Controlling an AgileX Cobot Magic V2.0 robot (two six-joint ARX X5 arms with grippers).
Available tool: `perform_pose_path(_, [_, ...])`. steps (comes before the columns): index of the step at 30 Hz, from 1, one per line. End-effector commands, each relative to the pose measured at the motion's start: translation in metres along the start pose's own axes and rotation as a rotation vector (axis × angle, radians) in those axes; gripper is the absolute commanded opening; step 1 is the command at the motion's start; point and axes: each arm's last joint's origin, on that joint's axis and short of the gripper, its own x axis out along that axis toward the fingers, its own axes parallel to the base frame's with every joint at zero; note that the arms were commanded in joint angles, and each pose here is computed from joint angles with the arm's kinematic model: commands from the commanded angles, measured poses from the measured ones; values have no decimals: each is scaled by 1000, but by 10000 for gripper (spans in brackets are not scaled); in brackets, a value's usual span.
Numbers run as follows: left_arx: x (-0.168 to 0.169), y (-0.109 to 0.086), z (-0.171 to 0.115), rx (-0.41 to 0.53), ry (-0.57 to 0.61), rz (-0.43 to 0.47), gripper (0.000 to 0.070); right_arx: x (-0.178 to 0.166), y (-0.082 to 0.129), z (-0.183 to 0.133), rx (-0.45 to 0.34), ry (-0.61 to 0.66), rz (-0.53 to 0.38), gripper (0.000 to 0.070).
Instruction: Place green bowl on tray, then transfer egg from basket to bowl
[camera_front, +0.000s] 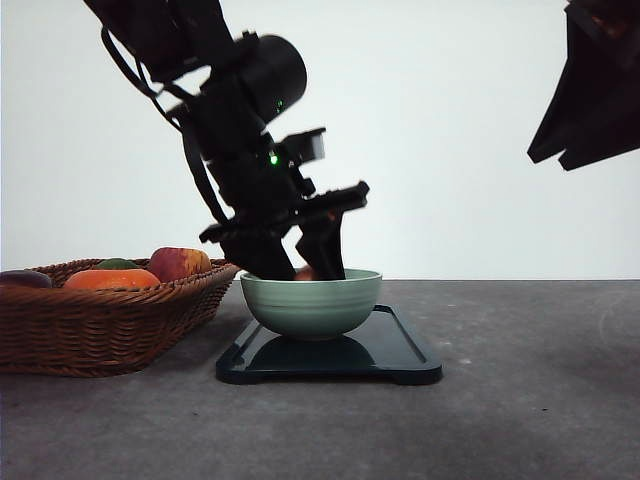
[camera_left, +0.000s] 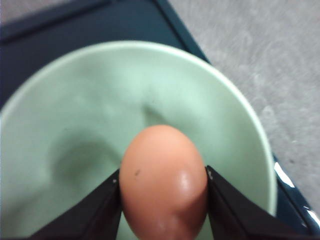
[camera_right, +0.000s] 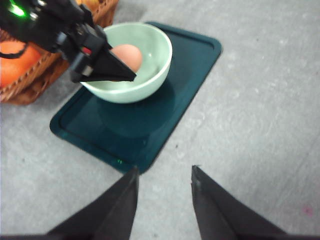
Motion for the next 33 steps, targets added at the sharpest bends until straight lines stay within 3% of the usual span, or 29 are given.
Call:
perform_pose_path(1, [8, -4, 4, 13, -19, 0, 176, 1, 1, 0, -4, 8, 4, 206])
perform_pose_path(15, [18, -2, 3, 15, -37, 23, 192, 1, 1, -3, -1, 39, 0, 206])
perform_pose_path(21, [18, -3, 2, 15, -33, 22, 305, 1, 1, -3, -2, 39, 0, 206])
perform_pose_path(33, [18, -7, 2, 24, -32, 15, 312, 1, 1, -3, -3, 39, 0, 206])
